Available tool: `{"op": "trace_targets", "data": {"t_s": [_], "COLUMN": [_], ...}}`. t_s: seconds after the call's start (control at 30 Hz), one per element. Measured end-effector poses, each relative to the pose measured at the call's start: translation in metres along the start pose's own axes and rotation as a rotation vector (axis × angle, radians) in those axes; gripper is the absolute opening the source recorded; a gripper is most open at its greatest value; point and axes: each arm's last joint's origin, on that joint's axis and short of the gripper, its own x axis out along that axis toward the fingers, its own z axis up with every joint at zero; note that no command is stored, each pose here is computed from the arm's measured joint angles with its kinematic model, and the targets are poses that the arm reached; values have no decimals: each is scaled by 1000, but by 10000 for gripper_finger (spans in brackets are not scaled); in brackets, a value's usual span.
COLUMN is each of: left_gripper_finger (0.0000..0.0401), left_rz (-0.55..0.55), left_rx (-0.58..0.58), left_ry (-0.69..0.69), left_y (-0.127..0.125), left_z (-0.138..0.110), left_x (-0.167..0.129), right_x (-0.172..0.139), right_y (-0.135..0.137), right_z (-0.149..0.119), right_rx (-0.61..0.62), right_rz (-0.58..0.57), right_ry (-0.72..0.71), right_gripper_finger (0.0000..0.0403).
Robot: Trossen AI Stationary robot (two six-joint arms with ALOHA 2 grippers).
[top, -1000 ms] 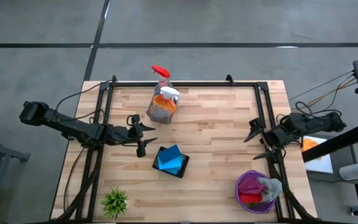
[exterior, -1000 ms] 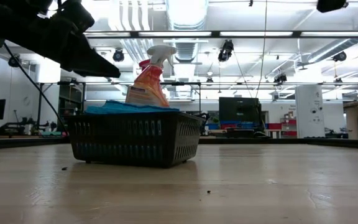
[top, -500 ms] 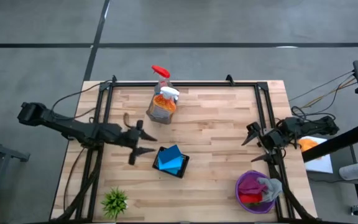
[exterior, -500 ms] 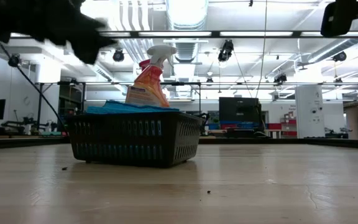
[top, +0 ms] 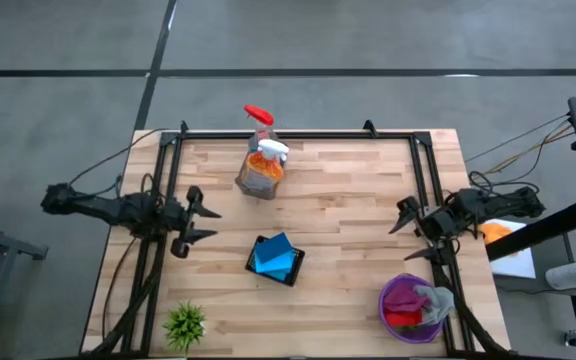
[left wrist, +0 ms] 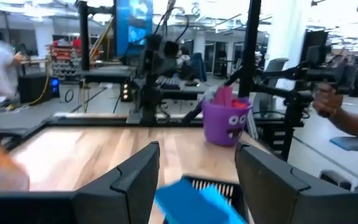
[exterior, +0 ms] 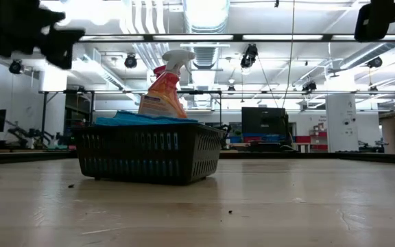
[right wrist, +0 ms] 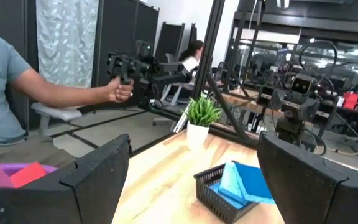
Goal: Pick & Place Kitchen Items
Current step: Return to Home Position
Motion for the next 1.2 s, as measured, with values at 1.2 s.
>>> {"op": "trace_targets", "data": {"t_s": [1.2], "left_gripper_finger": [209], "left_rz": [59], "left_rx": [36], "left_ry": [75], "left_y": [3], "left_z": [-22], "left_x": [-11], "right_x": [10], "right_y": [-9], "right_z": [-48], "right_rx": [87], "right_rz": [-338], "right_ry": [250], "right_gripper_finger": [342]}}
